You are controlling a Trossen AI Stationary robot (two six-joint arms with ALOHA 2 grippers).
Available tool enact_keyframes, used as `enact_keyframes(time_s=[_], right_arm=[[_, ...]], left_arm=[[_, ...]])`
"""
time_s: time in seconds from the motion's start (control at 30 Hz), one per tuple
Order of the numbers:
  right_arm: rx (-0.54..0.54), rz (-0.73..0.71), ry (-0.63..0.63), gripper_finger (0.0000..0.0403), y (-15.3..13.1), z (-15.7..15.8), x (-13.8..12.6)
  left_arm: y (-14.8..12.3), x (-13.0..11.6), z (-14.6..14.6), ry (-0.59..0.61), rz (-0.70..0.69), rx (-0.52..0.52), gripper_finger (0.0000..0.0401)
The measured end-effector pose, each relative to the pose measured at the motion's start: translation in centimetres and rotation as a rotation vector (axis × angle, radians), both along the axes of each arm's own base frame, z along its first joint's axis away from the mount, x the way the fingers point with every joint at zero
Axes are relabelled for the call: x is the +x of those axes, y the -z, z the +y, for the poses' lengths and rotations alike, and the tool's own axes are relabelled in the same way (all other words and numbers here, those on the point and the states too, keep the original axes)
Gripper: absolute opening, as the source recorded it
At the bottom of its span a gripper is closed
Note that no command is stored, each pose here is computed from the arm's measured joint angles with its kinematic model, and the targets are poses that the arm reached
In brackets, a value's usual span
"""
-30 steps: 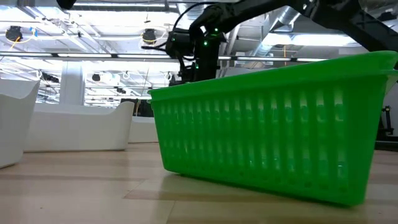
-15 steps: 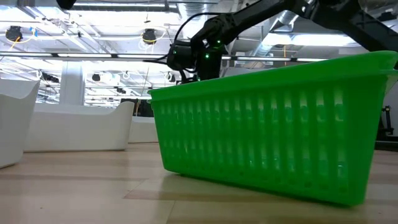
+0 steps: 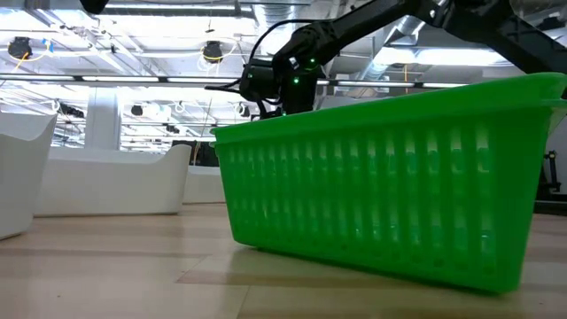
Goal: Stack baskets by color
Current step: Stack the top green bin on the bottom green bin
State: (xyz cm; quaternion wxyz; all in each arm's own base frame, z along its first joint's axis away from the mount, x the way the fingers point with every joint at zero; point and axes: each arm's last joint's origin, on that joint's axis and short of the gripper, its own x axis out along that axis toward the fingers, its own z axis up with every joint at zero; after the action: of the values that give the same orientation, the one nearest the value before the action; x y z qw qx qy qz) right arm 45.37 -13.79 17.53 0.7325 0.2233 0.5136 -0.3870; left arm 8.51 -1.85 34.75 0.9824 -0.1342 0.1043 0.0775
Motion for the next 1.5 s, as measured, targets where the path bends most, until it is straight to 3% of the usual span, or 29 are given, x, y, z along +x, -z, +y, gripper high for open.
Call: enact_keyframes(time_s=[0.27, 0.8, 1.27, 1.5], right_arm=[[0.022, -0.019, 0.039, 0.0007, -0.5, -0.2, 0.0], [-0.014, 0.002, -0.035, 0.0003, -9.6, 3.1, 0.1], [-0.042, -0.095, -0.130, 0.0002, -15.8, 14.7, -2.6], [0.005, -0.151, -0.182, 0.0004, -15.9, 22.5, -3.5]], left_arm=[[0.0, 0.0, 0.0, -0.003, -0.003, -0.013, 0.0254], [0.0, 0.0, 0.0, -0.007, -0.006, -0.033, 0.0254], [0.0, 0.0, 0.0, -0.026, -0.011, -0.056, 0.0254], [0.0, 0.0, 0.1, -0.037, -0.014, -0.070, 0.0254]])
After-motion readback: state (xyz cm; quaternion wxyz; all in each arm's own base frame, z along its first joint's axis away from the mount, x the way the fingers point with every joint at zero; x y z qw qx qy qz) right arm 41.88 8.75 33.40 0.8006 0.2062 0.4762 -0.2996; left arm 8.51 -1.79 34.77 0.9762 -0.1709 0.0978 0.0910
